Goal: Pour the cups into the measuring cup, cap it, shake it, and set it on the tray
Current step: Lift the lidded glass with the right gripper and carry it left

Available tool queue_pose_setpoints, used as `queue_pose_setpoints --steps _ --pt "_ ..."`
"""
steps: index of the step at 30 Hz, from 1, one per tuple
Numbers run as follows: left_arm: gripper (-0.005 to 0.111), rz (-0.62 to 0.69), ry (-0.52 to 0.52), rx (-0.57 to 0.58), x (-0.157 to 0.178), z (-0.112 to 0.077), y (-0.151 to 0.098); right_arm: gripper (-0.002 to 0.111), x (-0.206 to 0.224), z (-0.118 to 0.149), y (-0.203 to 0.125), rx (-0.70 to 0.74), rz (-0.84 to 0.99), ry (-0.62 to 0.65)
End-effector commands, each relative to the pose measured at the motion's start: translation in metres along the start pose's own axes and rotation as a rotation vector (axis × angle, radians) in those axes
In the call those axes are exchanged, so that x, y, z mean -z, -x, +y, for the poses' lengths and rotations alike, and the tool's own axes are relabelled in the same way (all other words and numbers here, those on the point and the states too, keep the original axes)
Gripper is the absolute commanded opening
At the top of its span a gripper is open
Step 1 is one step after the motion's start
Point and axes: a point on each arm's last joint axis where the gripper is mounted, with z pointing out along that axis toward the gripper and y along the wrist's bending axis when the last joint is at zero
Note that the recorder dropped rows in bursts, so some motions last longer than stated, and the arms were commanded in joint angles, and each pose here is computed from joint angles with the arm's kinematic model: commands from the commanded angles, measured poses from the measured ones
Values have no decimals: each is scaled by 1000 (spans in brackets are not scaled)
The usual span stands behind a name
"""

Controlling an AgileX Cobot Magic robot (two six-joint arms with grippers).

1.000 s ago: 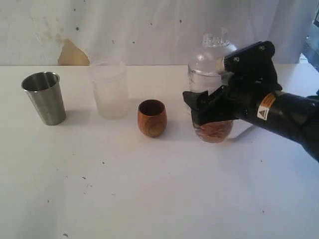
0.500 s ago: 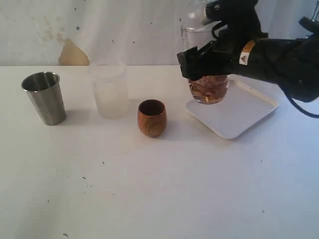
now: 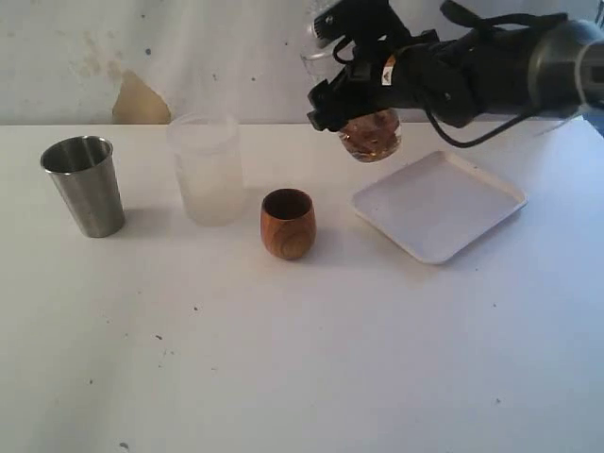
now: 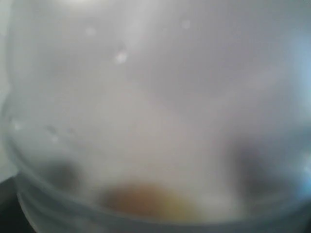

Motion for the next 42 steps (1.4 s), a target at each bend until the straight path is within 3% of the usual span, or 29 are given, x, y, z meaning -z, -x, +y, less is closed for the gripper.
queue_pose_setpoints --steps 1,12,18,28,33,42 --pt "0 -3 -4 10 0 0 -1 0 -18 -7 15 74 -51 -25" --pt "0 -3 -4 10 0 0 -1 0 -65 5 23 341 -81 -29" --pt "0 -3 -4 10 0 0 -1 0 -85 9 29 382 -103 -41" --pt "0 -3 -4 10 0 0 -1 0 -89 21 28 493 -99 -25" --pt "0 -3 -4 10 0 0 -1 0 -89 32 32 676 -108 -18" --pt "0 -3 -4 10 0 0 -1 0 -88 36 35 720 -124 -18"
